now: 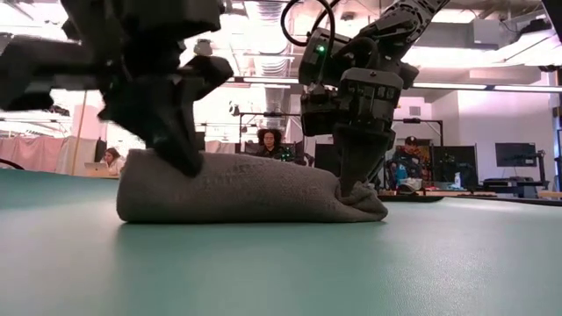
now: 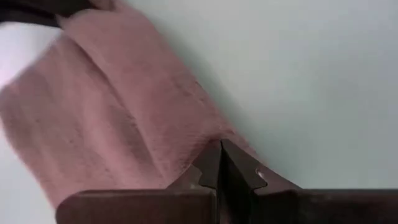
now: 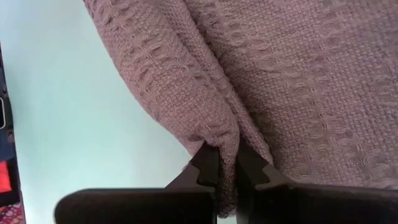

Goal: Roll towel
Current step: Roll the gray towel on the table

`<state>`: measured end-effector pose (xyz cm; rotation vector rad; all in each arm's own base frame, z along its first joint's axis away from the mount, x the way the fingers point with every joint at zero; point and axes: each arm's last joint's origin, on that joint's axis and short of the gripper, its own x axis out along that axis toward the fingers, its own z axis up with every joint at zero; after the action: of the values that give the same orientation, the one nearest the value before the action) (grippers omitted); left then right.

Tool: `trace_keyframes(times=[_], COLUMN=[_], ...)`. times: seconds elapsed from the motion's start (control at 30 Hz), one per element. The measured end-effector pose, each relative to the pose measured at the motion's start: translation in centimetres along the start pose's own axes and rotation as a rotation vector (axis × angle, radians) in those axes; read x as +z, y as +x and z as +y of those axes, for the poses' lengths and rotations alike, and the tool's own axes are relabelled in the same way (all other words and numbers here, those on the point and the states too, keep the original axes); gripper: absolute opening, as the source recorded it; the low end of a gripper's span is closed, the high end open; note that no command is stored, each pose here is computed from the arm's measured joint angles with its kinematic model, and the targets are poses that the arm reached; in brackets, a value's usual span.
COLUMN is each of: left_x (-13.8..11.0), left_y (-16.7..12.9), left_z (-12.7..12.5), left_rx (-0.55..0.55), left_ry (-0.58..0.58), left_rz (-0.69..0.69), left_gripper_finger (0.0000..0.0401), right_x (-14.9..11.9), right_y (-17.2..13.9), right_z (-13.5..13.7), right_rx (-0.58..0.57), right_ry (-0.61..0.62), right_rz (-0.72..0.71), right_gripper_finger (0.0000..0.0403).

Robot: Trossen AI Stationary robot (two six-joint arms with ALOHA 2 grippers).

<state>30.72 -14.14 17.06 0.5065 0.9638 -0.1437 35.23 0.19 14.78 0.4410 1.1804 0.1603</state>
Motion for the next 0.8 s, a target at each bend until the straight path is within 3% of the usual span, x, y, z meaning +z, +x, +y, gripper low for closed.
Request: trace_keyframes(times=[0.17,0.3,0.6,0.73,0.8], left_x=[-0.1,-1.0,-4.3,-5.5,-5.8], left_y=[-0.3,0.6,2.5,3.2,3.4], left_z=[1.1,1.7,2.3,2.9,3.0], left_rx=[0.022,-0.027,-0.037,-0.104,-0.129], left_ry=[-0.019,-0.067,-0.154,-0.215,-0.239], left_rz=[-0.008,-0.009,0.032,0.014,0.011], left_gripper_finger=[0.0,0.0,0.0,0.0,0.0], right_x=[0.0,-0.1,-0.2,-0.2,-0.2], right_y=[0.0,0.0,0.0,0.0,0.0], right_z=[0.1,0.1,0.1,0.2,0.2], right_rx=[0.001,0.001,0.029,0.039,0.039], right_ry=[-0.005,-0.004,-0.004,-0.003,0.017], right_rz=[0.003,0.005,0.025,0.024,0.028], right_gripper_finger=[0.003,0.003,0.003,0.0031,0.0053])
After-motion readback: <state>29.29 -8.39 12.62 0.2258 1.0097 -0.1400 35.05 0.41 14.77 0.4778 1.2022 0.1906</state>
